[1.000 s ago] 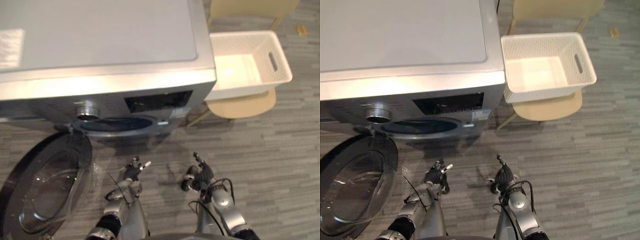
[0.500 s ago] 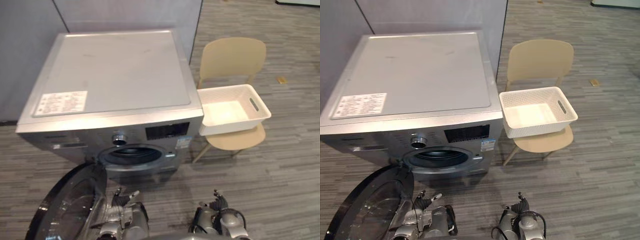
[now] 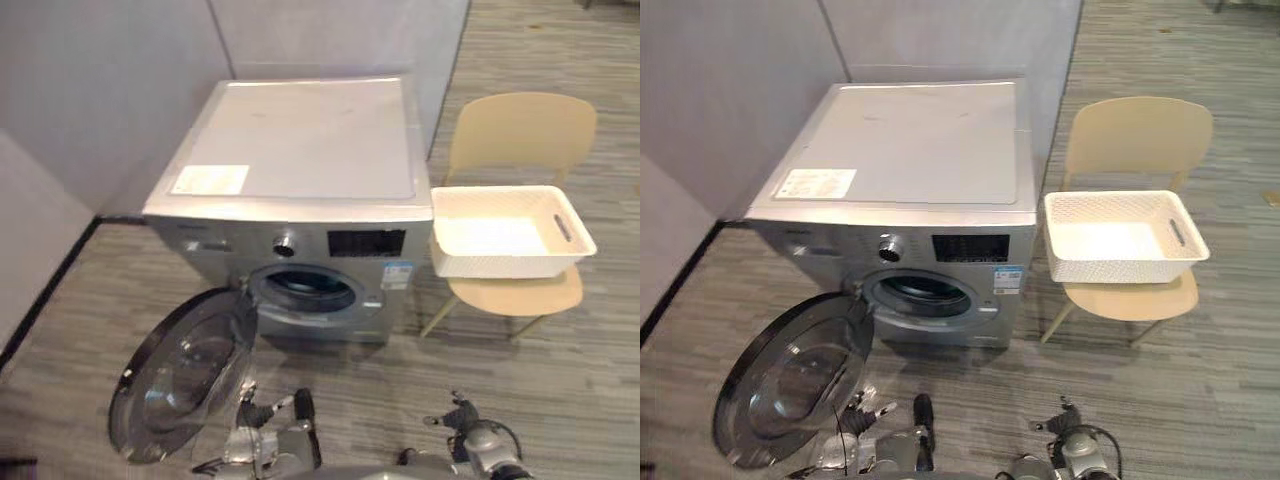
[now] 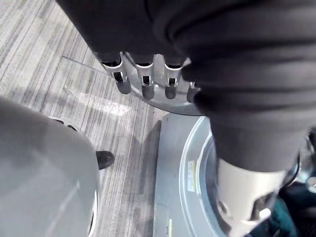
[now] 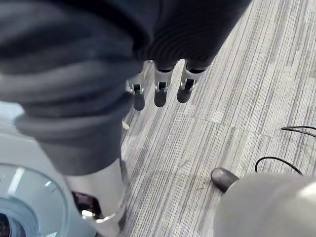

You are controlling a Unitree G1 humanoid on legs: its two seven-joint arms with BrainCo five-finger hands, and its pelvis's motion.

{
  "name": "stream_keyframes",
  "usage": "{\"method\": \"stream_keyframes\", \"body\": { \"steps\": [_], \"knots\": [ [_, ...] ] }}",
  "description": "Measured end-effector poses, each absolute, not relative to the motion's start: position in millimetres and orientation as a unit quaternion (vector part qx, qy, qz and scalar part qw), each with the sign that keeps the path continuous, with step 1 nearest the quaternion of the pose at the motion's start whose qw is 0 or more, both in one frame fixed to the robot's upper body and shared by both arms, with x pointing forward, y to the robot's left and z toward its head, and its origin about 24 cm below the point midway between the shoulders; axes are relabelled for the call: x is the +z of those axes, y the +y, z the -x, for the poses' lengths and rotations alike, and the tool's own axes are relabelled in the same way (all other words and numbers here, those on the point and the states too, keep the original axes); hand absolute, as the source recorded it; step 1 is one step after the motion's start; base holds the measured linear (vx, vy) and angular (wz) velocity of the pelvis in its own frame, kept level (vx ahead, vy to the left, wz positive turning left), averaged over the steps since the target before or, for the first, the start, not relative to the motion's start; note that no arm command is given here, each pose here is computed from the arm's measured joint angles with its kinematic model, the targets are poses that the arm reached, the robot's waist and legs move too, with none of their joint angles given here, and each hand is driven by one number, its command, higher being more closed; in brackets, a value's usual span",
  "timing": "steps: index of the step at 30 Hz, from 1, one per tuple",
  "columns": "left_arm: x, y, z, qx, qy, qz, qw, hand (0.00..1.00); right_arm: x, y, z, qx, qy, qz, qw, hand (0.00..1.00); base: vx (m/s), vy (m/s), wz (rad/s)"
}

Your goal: Pick up the laundry basket with both hands and put the clothes into the washing machine.

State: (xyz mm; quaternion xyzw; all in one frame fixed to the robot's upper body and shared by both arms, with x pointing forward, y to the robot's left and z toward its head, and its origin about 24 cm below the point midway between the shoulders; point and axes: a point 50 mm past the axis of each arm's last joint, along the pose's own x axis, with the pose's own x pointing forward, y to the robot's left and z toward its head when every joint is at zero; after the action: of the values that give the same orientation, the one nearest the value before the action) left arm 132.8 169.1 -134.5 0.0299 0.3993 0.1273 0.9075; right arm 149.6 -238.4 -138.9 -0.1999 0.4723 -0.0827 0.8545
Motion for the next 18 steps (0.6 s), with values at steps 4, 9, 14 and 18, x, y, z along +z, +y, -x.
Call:
{"method": "stream_keyframes", "body": {
  "steps": [4,9,14,18],
  "knots": [
    [-126.0,165.1,-122.1,0.145,0.375,-0.005,0.916,0.0,-134.8,-259.5,-144.1,-0.109,0.477,0.219,0.844,0.0,-0.15,0.185,0.03],
    [-101.1,179.2,-130.0,0.203,0.308,0.038,0.929,0.0,-143.0,-249.8,-131.0,-0.1,0.498,0.206,0.837,0.0,-0.09,0.18,0.29],
    [-56.8,208.5,-125.4,0.27,0.209,0.034,0.939,0.0,-149.9,-249.1,-113.3,-0.09,0.525,0.2,0.822,0.0,-0.07,0.098,0.37],
    [-17.7,225.8,-135.3,0.293,0.125,0.0,0.948,0.0,-151.2,-249.3,-108.1,-0.09,0.53,0.197,0.82,0.0,0.02,0.004,0.27]
  ]
}}
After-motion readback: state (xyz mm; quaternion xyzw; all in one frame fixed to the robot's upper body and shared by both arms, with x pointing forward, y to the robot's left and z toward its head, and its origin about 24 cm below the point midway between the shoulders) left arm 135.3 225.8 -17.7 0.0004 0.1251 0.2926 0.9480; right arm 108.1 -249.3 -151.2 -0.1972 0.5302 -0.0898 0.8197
